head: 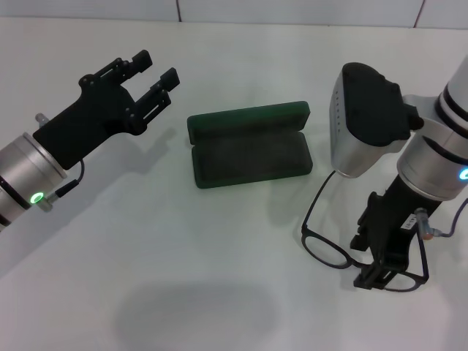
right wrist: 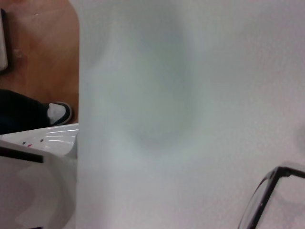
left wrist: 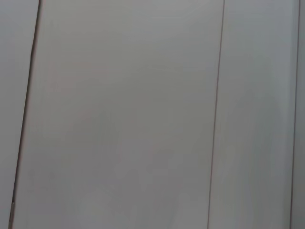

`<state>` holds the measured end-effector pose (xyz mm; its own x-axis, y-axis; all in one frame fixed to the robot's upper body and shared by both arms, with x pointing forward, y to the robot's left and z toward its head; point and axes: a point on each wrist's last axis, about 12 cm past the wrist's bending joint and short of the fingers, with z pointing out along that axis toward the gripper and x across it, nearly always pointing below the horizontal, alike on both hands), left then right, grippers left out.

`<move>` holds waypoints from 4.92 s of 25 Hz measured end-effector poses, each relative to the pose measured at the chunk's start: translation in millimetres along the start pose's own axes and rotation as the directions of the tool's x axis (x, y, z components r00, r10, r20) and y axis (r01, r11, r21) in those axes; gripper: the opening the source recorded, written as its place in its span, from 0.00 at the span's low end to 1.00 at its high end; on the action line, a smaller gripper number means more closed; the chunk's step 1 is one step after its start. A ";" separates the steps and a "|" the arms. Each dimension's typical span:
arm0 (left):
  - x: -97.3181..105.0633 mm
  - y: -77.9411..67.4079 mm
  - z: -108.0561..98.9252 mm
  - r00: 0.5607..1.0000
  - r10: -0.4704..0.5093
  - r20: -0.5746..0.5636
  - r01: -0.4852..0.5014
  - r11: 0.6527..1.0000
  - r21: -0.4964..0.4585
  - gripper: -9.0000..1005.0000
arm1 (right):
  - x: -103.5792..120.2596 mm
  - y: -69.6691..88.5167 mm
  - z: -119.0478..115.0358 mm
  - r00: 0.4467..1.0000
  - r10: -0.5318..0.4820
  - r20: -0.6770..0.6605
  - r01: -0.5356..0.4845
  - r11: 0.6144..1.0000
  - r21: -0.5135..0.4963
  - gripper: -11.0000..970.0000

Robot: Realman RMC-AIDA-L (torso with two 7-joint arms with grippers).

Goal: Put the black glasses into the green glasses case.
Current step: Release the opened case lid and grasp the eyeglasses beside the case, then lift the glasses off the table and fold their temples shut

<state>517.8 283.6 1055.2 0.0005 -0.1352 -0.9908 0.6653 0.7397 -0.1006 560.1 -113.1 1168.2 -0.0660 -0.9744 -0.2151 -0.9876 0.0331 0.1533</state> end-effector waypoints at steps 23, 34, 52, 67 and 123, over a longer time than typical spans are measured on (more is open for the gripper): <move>-0.8 -1.0 4.6 1.000 0.018 -0.003 -0.018 1.000 0.017 0.55 | -1.2 4.9 21.9 1.000 -0.024 -0.015 0.024 1.000 0.007 0.41; -1.6 -1.6 4.6 1.000 0.004 0.005 -0.004 1.000 0.021 0.55 | 2.1 4.1 20.7 1.000 -0.008 -0.006 0.008 1.000 0.011 0.21; -48.7 -8.0 5.5 0.982 -0.158 0.100 0.114 0.930 0.349 0.56 | 87.7 4.5 -31.3 0.775 -0.099 0.624 0.026 0.992 0.125 0.12; -76.2 -21.4 76.2 0.960 -0.216 -0.176 0.279 0.760 0.588 0.56 | 99.0 -5.6 16.1 0.512 -0.379 0.771 0.066 0.912 0.404 0.12; -62.1 -13.0 84.8 0.862 -0.285 -0.420 0.467 0.769 0.437 0.55 | 101.5 28.4 15.6 0.243 -0.679 0.693 0.187 0.734 0.653 0.14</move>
<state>572.5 226.5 1125.7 -0.5029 -0.0502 -0.8629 0.8377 0.2175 -0.5009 523.1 -207.7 1135.7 0.5557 -0.1052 -0.8247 -0.8300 -0.0129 -0.5576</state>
